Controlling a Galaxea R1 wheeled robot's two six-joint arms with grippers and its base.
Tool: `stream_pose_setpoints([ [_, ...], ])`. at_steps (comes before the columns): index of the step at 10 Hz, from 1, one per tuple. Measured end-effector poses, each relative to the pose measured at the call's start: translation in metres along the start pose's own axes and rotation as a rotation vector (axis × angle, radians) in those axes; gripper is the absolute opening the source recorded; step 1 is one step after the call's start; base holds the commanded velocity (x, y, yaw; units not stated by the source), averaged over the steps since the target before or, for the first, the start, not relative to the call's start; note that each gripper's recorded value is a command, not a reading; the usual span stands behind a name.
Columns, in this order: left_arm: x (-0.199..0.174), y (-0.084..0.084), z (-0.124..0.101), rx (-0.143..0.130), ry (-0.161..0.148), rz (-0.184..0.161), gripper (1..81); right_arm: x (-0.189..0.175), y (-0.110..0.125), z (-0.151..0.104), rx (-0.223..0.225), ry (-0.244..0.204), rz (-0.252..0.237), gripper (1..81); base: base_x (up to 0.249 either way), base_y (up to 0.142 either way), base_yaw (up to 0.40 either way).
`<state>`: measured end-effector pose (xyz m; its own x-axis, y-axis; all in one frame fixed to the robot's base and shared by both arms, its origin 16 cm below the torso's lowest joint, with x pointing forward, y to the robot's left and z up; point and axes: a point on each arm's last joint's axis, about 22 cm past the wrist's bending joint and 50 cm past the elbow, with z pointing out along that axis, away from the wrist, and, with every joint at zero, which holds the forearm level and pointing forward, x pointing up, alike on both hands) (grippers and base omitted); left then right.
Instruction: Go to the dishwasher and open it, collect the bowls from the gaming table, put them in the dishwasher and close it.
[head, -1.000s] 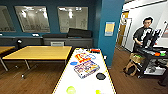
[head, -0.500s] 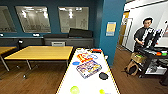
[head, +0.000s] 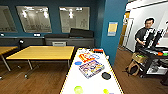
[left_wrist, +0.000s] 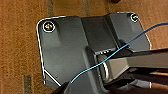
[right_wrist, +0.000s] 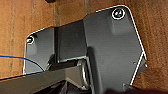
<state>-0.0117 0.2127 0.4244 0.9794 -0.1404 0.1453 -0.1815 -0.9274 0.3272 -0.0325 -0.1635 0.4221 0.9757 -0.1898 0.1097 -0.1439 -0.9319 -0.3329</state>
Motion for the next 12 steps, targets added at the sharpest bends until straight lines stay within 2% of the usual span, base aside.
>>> stream_pose_setpoints([
  [3,0.0,0.011,0.003,-0.014,0.001,-0.002,81.1,0.0,0.006,-0.002,-0.007,0.0,-0.001,81.1,0.0,0.078,0.0],
  [5,0.0,0.011,0.003,-0.014,0.001,-0.002,81.1,0.0,0.006,-0.002,-0.007,0.0,-0.001,81.1,0.0,0.037,0.0],
  [7,0.0,0.005,0.002,-0.006,0.001,-0.001,81.1,0.0,-0.005,0.001,0.007,0.0,0.001,81.1,0.0,0.0,0.0],
  [8,0.0,0.008,0.002,-0.009,0.0,-0.001,81.1,0.0,-0.001,0.0,0.003,0.001,0.001,81.1,0.0,0.0,0.0],
  [10,0.001,0.017,0.005,-0.023,0.002,-0.004,81.1,0.003,0.023,-0.006,-0.024,0.011,-0.001,81.1,0.0,0.0,0.0],
  [12,0.001,0.01,0.003,-0.014,0.005,-0.004,81.1,0.008,0.026,-0.011,0.004,0.029,0.006,81.1,0.0,0.0,0.0],
])
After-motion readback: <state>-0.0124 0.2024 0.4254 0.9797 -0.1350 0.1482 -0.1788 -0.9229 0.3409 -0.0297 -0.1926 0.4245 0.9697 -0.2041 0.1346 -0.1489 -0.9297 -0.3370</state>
